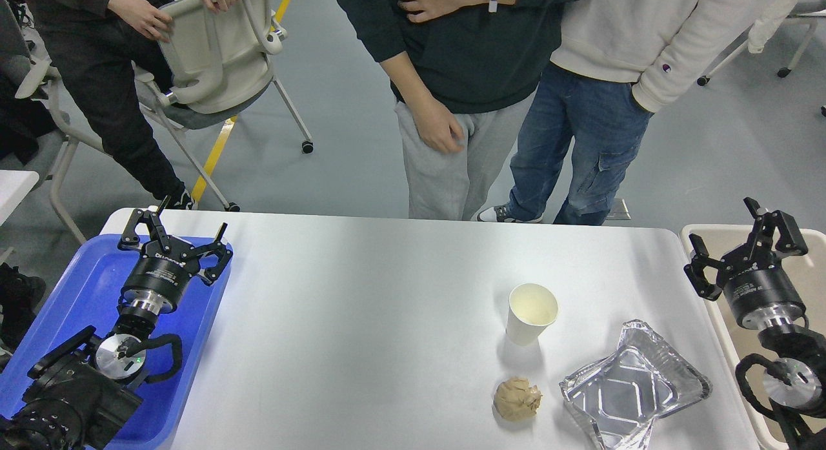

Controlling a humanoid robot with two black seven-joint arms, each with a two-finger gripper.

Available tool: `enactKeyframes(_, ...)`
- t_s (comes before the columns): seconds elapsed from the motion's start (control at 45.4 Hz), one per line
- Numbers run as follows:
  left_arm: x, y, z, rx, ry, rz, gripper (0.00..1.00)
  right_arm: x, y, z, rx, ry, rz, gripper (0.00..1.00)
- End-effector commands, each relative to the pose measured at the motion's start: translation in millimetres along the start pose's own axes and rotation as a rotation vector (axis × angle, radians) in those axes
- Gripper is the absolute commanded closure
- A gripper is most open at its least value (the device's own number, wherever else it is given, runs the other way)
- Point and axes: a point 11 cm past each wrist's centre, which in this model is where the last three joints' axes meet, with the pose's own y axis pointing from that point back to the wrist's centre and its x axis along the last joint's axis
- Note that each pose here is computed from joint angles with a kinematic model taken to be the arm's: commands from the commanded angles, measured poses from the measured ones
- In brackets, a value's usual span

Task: Tidy desktop
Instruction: 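Raise the right gripper from the bin edge toward the table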

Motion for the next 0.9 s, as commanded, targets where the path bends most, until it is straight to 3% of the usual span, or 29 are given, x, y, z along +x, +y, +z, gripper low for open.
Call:
enactKeyframes(0.0,-0.6,-0.6,-0.2,0.004,-0.001,-0.002,0.00,-0.7,-0.5,0.1,-0.001,0.000,-0.002,0.00)
enactKeyframes(0.353,0.2,0.1,0.6,0.001,-0.002,0.000,0.00,-2.4,-3.8,2.1,-0.069,0.000,-0.009,0.00)
enactKeyframes(0.639,0.2,0.1,0.7,0.001,-0.002,0.000,0.00,-43.1,-32.3,-79.3,-0.051,0.220,-0.220,0.00)
enactKeyframes(0.882,0.2,0.1,0.6,0.001,-0.002,0.000,0.00,-77.5,-41.4,-120.2,-0.135,0.560,-0.408,0.00)
